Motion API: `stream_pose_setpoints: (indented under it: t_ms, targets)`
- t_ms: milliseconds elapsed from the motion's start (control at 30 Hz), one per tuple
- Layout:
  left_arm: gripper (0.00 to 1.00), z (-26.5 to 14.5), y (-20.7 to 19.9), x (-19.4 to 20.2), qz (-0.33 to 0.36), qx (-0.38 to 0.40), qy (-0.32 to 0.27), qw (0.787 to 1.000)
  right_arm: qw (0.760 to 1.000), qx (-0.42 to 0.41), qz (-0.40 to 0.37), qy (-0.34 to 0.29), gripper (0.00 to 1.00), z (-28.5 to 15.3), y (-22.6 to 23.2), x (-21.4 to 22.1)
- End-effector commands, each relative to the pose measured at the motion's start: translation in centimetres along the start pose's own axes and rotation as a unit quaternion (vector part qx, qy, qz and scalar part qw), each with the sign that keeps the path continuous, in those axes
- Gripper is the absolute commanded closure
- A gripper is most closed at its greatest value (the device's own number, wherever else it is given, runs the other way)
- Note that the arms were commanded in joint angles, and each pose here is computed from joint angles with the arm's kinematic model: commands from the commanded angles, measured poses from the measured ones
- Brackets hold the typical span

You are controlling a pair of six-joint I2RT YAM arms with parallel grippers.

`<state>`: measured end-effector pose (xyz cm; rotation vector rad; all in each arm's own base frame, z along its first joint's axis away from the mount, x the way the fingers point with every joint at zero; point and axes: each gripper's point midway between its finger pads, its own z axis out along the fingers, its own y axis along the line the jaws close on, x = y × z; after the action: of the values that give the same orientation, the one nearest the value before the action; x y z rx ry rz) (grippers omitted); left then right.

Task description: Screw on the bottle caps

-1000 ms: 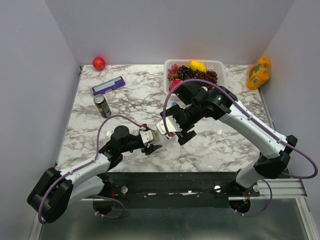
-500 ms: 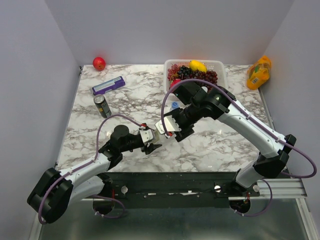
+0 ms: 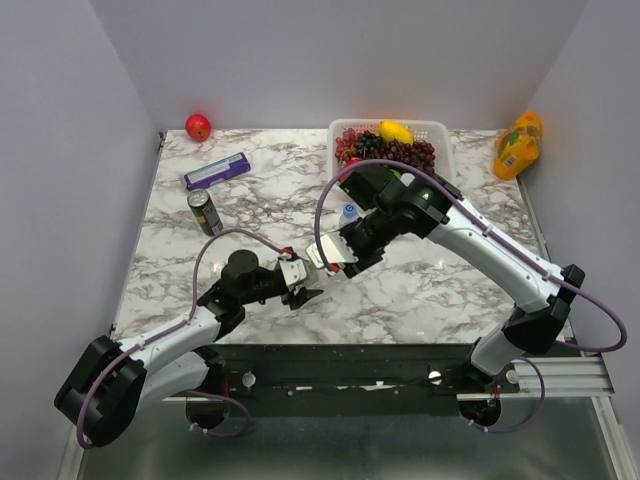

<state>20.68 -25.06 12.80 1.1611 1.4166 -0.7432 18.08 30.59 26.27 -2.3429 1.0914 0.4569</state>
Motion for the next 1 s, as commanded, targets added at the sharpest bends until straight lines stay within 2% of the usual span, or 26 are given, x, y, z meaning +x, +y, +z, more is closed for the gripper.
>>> stream_pose_setpoints:
  t_ms: [0, 133, 200, 367, 567, 700, 800, 833, 933, 967]
  targets:
    - [1.00, -0.1, 1.2, -2.5, 0.016, -0.019, -0.034, 0.999, 0.993, -0.096, 0.050, 0.055, 0.55, 0.3, 4.7, 2.4]
    - [1.00, -0.5, 2.2, -3.1, 0.000, -0.052, -0.039, 0.998, 0.988, -0.087, 0.114, 0.051, 0.65, 0.8, 3.4, 2.2]
    - [1.00, -1.0, 3.6, -4.0, -0.001, -0.094, -0.049, 0.994, 0.979, -0.084, 0.180, 0.037, 0.66, 1.0, 2.8, 1.6]
    - [1.00, -2.4, 5.9, -5.5, -0.013, -0.169, -0.061, 0.984, 0.936, -0.086, 0.341, -0.001, 0.70, 2.1, 0.1, 0.8]
    - [1.00, -3.5, 7.4, -5.5, 0.002, -0.216, -0.051, 0.975, 0.895, -0.105, 0.433, -0.012, 0.74, 3.0, -0.3, 1.9]
    - [1.00, -4.0, 8.4, -5.3, 0.009, -0.247, -0.041, 0.968, 0.846, -0.131, 0.517, -0.024, 0.76, 3.7, -0.4, 2.3]
    - [1.00, -4.1, 9.0, -5.0, 0.006, -0.265, -0.030, 0.964, 0.818, -0.142, 0.556, -0.031, 0.78, 3.9, -0.5, 2.6]
    - [1.00, -4.1, 9.2, -5.0, 0.004, -0.267, -0.027, 0.963, 0.810, -0.141, 0.568, -0.031, 0.83, 3.9, -0.7, 2.9]
    - [1.00, -3.8, 9.3, -4.4, -0.005, -0.268, -0.013, 0.963, 0.788, -0.138, 0.599, -0.041, 0.84, 3.7, -1.7, 2.8]
    - [1.00, -3.8, 9.3, -4.4, -0.008, -0.269, -0.012, 0.963, 0.790, -0.130, 0.597, -0.047, 0.84, 3.3, -2.2, 2.6]
